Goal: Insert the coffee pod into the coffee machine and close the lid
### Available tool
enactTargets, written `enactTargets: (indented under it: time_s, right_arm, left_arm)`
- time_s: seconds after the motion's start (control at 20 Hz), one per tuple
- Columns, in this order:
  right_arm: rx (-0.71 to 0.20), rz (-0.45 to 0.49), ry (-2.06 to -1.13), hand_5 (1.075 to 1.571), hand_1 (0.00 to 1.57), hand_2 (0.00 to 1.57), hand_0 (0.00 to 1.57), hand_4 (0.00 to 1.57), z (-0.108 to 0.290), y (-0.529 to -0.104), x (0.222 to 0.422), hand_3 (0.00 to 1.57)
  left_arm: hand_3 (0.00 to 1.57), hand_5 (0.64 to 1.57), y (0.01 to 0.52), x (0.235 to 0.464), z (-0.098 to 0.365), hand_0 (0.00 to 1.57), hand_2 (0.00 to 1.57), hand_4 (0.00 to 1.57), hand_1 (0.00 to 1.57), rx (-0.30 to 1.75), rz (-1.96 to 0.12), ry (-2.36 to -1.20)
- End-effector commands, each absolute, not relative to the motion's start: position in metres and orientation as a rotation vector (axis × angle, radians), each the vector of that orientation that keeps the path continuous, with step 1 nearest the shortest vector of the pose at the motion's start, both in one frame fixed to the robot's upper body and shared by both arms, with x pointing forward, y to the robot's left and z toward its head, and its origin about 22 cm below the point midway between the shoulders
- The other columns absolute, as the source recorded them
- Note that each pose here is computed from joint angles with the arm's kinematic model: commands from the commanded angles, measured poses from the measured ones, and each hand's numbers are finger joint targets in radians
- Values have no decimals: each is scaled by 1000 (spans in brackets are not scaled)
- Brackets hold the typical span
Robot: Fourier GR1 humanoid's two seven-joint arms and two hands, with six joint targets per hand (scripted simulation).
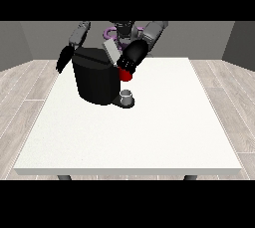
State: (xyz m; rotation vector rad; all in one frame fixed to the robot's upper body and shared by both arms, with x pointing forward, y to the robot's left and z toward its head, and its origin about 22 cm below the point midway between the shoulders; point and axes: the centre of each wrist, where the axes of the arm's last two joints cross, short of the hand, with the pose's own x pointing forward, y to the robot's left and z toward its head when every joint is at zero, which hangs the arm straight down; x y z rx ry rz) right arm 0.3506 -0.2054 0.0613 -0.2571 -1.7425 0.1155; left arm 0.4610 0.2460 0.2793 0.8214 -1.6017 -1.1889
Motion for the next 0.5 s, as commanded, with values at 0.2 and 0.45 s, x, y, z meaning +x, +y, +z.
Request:
enactTargets:
  time_s: [0.2, 0.45]
  right_arm:
    - [-224, 155, -1763, 1571, 0, 0, 0, 0, 81, -195, 347, 0]
    - [-247, 128, -1720, 1571, 0, 0, 0, 61, 67, -221, 347, 0]
  left_arm:
    - [963, 1571, 279, 460, 290, 1138, 1136, 0, 1138, 842, -1084, -1661]
    - [954, 1571, 249, 463, 264, 1247, 1210, 0, 1247, 828, -1117, -1693]
